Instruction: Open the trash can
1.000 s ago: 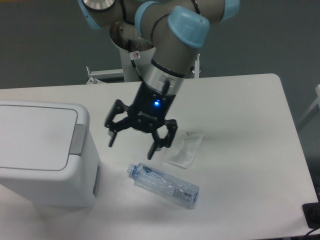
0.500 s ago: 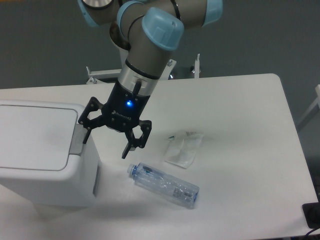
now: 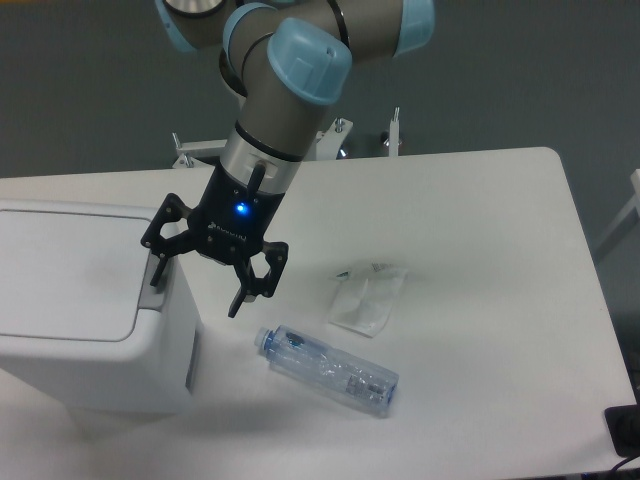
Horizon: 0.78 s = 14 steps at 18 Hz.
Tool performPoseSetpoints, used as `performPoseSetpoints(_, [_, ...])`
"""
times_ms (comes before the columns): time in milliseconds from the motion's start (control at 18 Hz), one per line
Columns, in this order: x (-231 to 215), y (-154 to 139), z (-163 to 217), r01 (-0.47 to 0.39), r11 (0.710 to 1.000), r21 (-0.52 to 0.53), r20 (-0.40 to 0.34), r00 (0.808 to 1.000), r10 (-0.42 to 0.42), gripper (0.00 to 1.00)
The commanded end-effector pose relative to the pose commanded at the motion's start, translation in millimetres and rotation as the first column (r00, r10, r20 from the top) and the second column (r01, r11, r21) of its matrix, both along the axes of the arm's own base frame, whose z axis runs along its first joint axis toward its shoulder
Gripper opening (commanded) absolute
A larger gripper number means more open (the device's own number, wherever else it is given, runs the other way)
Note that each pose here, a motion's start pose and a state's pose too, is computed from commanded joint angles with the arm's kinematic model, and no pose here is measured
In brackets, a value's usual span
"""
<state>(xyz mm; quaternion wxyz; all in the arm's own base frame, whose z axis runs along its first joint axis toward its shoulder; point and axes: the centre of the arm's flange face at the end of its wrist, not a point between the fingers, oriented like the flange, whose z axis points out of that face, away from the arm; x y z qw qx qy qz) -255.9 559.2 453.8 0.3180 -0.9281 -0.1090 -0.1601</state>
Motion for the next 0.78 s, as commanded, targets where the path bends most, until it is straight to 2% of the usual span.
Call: performPoseSetpoints(778, [-0.7, 0.8, -1.0, 0.0, 1.0, -0.001, 0.001, 1.0, 0.0, 1.0])
